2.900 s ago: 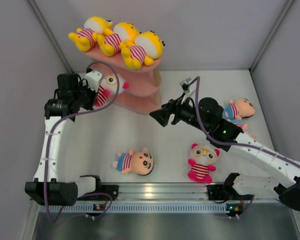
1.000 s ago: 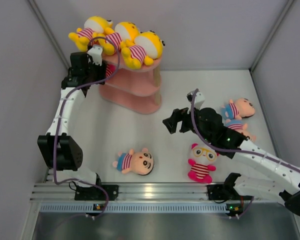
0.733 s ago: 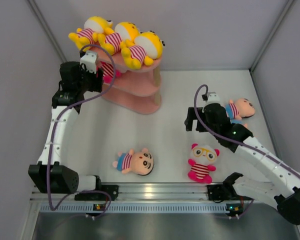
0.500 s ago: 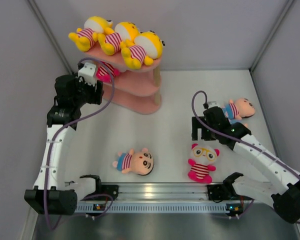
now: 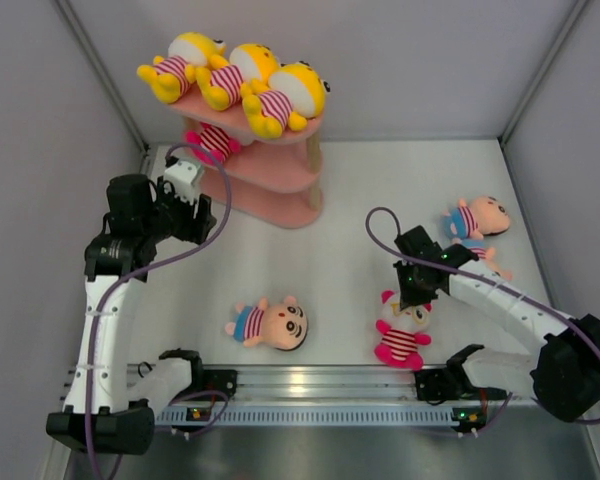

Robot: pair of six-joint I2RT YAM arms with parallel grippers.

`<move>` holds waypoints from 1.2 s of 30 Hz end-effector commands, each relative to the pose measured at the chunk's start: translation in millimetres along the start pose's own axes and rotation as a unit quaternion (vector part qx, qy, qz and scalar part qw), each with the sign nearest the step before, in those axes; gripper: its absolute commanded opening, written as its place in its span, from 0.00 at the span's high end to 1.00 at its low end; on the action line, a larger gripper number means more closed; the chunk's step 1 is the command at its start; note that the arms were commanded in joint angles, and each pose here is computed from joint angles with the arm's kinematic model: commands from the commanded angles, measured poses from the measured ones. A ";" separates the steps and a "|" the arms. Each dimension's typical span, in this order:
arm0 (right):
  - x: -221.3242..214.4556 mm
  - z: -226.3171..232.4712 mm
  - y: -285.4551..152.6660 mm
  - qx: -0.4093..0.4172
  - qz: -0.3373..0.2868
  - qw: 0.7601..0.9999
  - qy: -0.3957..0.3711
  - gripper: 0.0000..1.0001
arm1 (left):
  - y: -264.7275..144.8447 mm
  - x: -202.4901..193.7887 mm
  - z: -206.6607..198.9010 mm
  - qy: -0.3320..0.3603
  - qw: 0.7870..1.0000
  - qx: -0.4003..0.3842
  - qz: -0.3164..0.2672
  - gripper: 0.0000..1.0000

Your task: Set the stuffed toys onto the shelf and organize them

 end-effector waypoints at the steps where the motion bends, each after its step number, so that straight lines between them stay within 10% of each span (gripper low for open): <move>1: 4.4 4.8 -10.7 0.039 -0.015 0.999 0.005 0.89 | -10.5 -13.2 -13.7 -0.002 0.999 -0.044 0.025 0.35; 8: 32.4 18.5 -30.7 0.101 -0.118 0.987 0.036 1.00 | -14.0 -32.2 -22.6 -0.013 0.996 -0.070 0.056 0.37; 18: 133.2 41.1 -83.0 0.190 -0.350 0.896 0.197 1.00 | 6.0 -18.1 -57.7 0.059 0.990 -0.101 0.075 0.39; 36: 158.6 47.1 -70.4 0.209 -0.353 0.868 0.281 1.00 | 79.1 -15.7 -201.8 0.285 0.939 -0.187 0.045 0.19</move>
Point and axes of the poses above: each gripper's point midway between its finger pads, its own y axis out along the fingers, its own z axis along the line the jaws close on, x = y × z, the point moved 8 cm from there along -y, back along the fingers, and after that the axes turned 8 degrees about -y, right-handed, at the moved point
